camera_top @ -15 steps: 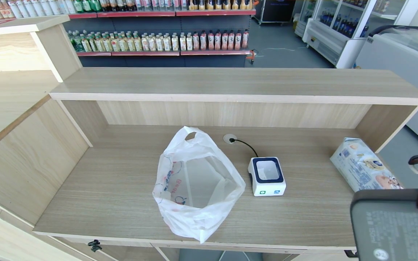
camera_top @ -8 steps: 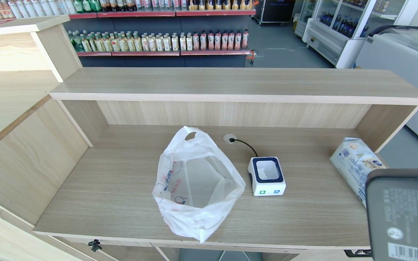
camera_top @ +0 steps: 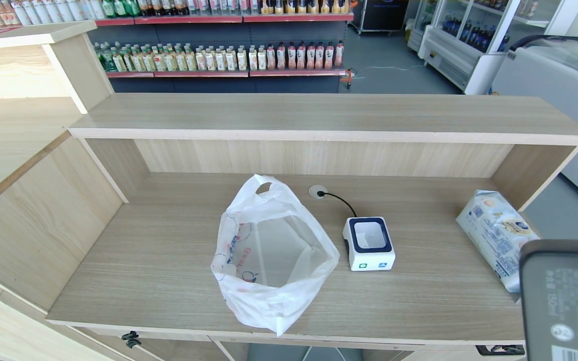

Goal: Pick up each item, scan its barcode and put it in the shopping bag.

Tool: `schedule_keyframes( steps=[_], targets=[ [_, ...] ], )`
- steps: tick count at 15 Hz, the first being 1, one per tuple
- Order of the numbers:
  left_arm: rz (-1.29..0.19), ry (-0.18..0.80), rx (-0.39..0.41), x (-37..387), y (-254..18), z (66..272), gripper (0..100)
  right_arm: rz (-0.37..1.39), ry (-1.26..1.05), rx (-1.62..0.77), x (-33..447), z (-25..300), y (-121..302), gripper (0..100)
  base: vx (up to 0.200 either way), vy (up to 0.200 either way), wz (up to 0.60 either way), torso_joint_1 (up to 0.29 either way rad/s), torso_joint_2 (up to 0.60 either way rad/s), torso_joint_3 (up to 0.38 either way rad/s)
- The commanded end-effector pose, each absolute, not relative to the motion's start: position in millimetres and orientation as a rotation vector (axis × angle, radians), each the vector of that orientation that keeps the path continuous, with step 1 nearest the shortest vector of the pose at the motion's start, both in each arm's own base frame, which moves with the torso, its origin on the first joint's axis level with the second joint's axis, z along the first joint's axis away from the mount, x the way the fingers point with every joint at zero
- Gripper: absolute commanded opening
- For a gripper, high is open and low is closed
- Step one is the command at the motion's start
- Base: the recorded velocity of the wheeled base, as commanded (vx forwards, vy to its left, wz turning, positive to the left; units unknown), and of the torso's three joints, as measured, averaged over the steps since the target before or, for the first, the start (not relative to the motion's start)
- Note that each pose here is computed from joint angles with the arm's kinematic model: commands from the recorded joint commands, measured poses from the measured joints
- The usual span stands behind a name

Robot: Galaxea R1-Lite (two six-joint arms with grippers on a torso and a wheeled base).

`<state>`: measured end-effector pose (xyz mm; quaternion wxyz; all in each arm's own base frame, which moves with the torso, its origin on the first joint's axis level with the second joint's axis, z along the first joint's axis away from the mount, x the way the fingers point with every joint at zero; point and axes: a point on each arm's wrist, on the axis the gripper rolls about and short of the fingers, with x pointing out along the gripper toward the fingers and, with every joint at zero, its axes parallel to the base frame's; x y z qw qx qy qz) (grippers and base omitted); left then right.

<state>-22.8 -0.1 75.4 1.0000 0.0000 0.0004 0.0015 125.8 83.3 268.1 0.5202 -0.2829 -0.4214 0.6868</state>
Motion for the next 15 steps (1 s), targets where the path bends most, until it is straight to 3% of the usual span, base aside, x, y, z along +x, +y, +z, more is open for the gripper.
schedule_keyframes(
  steps=[1,4,7,8,11,15],
  targets=[
    [0.003,0.002,0.000,-23,0,75,100,1.641,-0.983,-0.668,121,265,80,0,0.000,0.000,0.00,0.000,0.00,0.000],
    [0.005,0.002,0.000,-23,0,75,100,1.495,-0.715,-0.602,117,267,65,0,0.000,0.000,0.00,0.000,0.00,0.000],
    [0.005,0.002,0.000,-23,0,75,100,1.115,-0.414,-0.531,129,276,29,0,0.000,0.000,0.00,0.000,0.00,0.000],
    [0.005,0.002,0.000,-23,0,75,100,1.115,-0.414,-0.531,129,276,29,0,0.000,0.000,0.00,0.000,0.00,0.000],
    [0.003,0.002,0.000,-23,0,75,100,0.658,-0.073,-0.279,120,274,-22,0,0.000,0.000,0.00,0.000,0.00,0.000],
    [0.003,0.000,0.000,-23,0,75,100,0.166,0.237,-0.078,128,260,-27,0,0.000,0.000,0.00,0.000,0.00,0.000]
  ],
)
